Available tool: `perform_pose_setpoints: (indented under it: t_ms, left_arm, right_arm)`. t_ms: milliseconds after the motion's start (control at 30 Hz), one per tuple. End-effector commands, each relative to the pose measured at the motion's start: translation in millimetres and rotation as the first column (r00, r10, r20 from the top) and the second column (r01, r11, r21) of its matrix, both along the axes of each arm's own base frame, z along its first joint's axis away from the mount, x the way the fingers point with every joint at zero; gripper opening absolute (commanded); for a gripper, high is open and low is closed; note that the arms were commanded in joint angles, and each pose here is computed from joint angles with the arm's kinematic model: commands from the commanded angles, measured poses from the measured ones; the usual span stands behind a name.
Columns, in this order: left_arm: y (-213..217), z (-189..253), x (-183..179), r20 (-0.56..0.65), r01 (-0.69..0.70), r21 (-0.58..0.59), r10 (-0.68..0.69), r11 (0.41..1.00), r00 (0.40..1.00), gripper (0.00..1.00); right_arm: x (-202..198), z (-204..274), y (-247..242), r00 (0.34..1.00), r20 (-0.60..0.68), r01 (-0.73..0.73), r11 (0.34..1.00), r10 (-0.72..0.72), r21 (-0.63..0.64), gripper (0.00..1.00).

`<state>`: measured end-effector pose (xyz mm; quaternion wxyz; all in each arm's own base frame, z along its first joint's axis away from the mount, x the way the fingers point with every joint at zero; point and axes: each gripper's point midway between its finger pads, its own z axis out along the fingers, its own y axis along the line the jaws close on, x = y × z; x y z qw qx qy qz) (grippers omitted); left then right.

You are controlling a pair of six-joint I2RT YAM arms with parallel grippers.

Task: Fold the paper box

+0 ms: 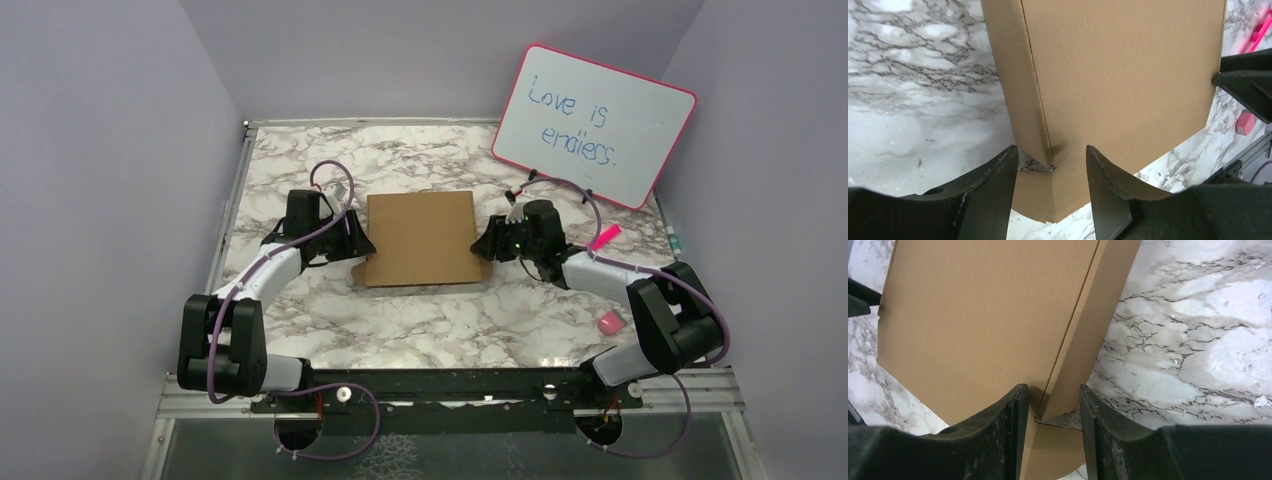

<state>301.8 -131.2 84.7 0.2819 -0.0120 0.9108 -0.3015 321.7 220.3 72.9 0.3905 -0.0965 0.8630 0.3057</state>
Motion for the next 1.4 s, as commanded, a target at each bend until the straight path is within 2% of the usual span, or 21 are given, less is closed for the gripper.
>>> perform_pose_setpoints:
  t_ms: [0,367,500,700,833,967,1167,1267,1367]
  left_arm:
    - [8.1,12.9,19.4,0.072,-0.027,0.026,0.025,0.999,0.997,0.52]
    - [-7.1,-7.9,11.8,-0.043,0.02,-0.064,-0.023,0.998,0.999,0.32]
    - [-11.0,-11.5,8.3,-0.064,0.038,-0.082,-0.043,0.996,0.997,0.31]
    - [-7.8,11.9,26.7,0.012,0.033,-0.052,-0.032,0.998,0.999,0.32]
    - [8.3,45.8,49.2,0.139,-0.005,0.053,-0.002,0.999,0.99,0.39]
    - [42.0,85.7,65.9,0.301,-0.157,0.185,0.096,0.97,0.949,0.46]
    - [82.6,130.3,58.1,0.481,-0.324,0.293,0.154,0.9,0.863,0.7]
    - [87.9,137.2,48.7,0.507,-0.349,0.297,0.163,0.889,0.847,0.85]
    - [85.4,136.7,39.9,0.503,-0.349,0.276,0.175,0.896,0.846,0.98]
  right_arm:
    - [-5.8,-14.9,-4.3,0.999,-0.038,-0.007,1.0,0.006,-0.026,0.45]
    - [-8.2,-1.6,2.4,0.998,-0.022,-0.058,0.998,0.058,-0.009,0.41]
    - [-9.7,-0.3,4.5,0.996,-0.023,-0.084,0.996,0.084,-0.01,0.41]
    - [-7.7,24.5,1.4,0.993,0.041,-0.108,0.993,0.109,-0.047,0.43]
    - [-5.1,51.6,-2.7,0.983,0.119,-0.127,0.988,0.138,-0.093,0.54]
    - [-9.7,78.3,-0.3,0.961,0.202,-0.165,0.978,0.188,-0.124,0.64]
    - [-25.6,99.3,16.1,0.895,0.33,-0.242,0.948,0.301,-0.208,0.76]
    - [-36.3,101.6,32.2,0.839,0.374,-0.299,0.91,0.395,-0.288,0.81]
    - [-51.4,93.8,51.0,0.773,0.373,-0.371,0.843,0.513,-0.389,0.84]
